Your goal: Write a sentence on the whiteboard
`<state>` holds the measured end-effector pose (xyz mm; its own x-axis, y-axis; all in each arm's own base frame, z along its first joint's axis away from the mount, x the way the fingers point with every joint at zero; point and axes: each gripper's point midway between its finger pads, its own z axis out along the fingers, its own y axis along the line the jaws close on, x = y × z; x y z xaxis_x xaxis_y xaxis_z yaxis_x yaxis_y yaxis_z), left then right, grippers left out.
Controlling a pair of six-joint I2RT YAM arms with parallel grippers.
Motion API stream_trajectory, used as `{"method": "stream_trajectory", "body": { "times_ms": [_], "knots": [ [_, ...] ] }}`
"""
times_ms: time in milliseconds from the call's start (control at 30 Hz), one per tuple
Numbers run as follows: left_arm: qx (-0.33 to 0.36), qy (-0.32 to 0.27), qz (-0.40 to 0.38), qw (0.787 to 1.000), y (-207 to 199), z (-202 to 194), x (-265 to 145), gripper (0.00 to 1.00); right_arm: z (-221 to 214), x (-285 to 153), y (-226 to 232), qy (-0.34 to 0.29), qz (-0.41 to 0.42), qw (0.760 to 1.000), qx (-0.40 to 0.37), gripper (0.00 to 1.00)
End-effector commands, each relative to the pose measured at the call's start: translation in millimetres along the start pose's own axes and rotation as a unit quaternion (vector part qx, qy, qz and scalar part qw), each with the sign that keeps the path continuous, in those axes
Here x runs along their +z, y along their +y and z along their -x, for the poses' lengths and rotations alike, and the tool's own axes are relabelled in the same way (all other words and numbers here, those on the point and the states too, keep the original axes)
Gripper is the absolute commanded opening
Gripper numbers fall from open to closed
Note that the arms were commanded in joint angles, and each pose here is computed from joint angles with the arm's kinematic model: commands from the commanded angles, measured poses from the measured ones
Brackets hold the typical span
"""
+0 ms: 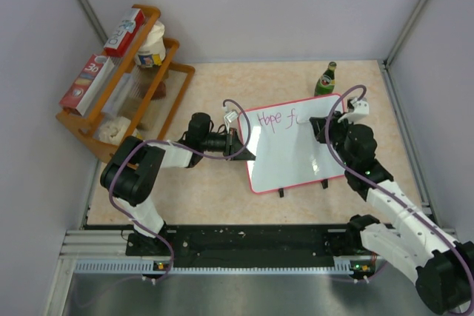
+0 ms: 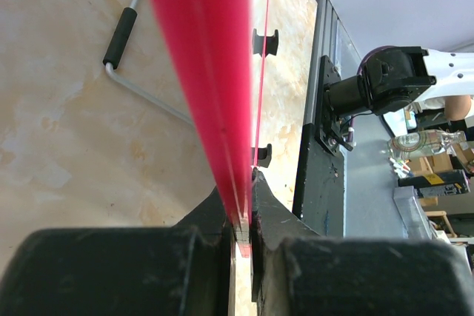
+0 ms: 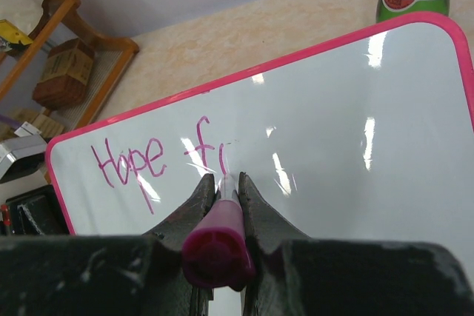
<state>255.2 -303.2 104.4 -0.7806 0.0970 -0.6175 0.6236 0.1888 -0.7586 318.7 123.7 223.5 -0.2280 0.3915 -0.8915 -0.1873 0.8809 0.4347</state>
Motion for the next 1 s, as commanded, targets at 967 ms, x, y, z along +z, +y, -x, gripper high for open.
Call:
{"method": "stream_trajectory", "body": {
  "times_ms": [967],
  "knots": [
    [0.019,0.057,-0.012,0.998,0,-39,6,0.00,32,19,6,-0.026,-0.012,1.000,-0.002,0.00]
  ]
}}
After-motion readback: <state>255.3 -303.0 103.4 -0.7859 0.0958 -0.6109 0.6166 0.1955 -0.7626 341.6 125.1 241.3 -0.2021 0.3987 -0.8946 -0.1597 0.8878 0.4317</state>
